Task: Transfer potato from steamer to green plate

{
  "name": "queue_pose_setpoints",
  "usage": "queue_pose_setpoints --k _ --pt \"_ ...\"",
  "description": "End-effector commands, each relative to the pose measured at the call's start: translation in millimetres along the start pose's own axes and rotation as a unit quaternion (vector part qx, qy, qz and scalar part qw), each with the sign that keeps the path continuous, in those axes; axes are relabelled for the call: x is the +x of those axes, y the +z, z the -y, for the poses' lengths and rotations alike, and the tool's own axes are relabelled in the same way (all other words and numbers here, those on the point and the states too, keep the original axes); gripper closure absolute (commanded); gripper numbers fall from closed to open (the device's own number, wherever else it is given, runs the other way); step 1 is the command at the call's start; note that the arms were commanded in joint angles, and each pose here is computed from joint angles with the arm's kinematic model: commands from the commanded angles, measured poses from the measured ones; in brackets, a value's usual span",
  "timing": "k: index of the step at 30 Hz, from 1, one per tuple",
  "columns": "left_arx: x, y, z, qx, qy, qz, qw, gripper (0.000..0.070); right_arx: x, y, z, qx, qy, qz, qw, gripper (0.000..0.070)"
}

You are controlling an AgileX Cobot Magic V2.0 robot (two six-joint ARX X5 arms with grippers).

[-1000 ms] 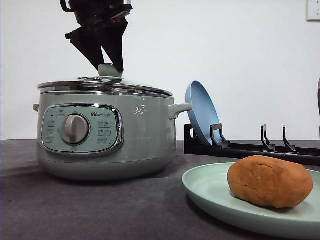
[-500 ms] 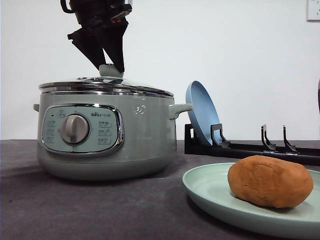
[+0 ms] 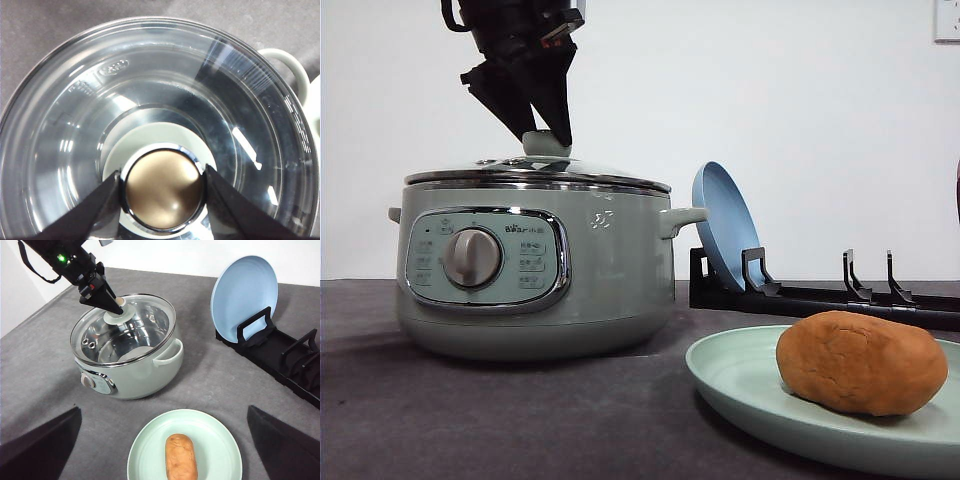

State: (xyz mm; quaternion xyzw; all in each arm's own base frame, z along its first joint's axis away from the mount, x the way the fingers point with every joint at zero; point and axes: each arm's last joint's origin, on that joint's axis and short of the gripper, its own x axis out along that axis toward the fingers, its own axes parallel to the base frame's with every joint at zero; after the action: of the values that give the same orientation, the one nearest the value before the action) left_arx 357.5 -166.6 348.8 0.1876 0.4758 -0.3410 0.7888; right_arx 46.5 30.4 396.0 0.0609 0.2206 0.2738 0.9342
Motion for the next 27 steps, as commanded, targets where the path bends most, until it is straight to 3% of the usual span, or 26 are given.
queue_pose_setpoints --k 1,6,9,17,19,27 --pt "4 4 6.5 0.008 -0.034 0.003 0.999 0.0700 -2 4 -1 0.000 0.002 0.008 1.000 0.0006" --pt "3 -1 8.0 0.002 -0.043 -0.022 0.999 0.0697 -2 4 -1 0.000 0.002 0.008 1.000 0.0006" --pt "3 0 7.3 0.002 -0.041 -0.020 0.999 0.0617 -2 4 -1 0.000 0.002 0.008 1.000 0.0006" --pt "2 5 -1.8 -0.027 -0.016 0.014 0.999 0.0161 -2 4 -1 0.001 0.003 0.008 1.000 0.0005" --pt "2 5 -4.9 -0.038 -0.003 0.015 0.999 0.0079 -2 4 -1 0.001 0.005 0.007 1.000 0.0005" --pt "0 2 -10.9 -0.061 0.006 0.010 0.998 0.0053 -2 4 -1 0.004 0.006 0.007 1.000 0.0005"
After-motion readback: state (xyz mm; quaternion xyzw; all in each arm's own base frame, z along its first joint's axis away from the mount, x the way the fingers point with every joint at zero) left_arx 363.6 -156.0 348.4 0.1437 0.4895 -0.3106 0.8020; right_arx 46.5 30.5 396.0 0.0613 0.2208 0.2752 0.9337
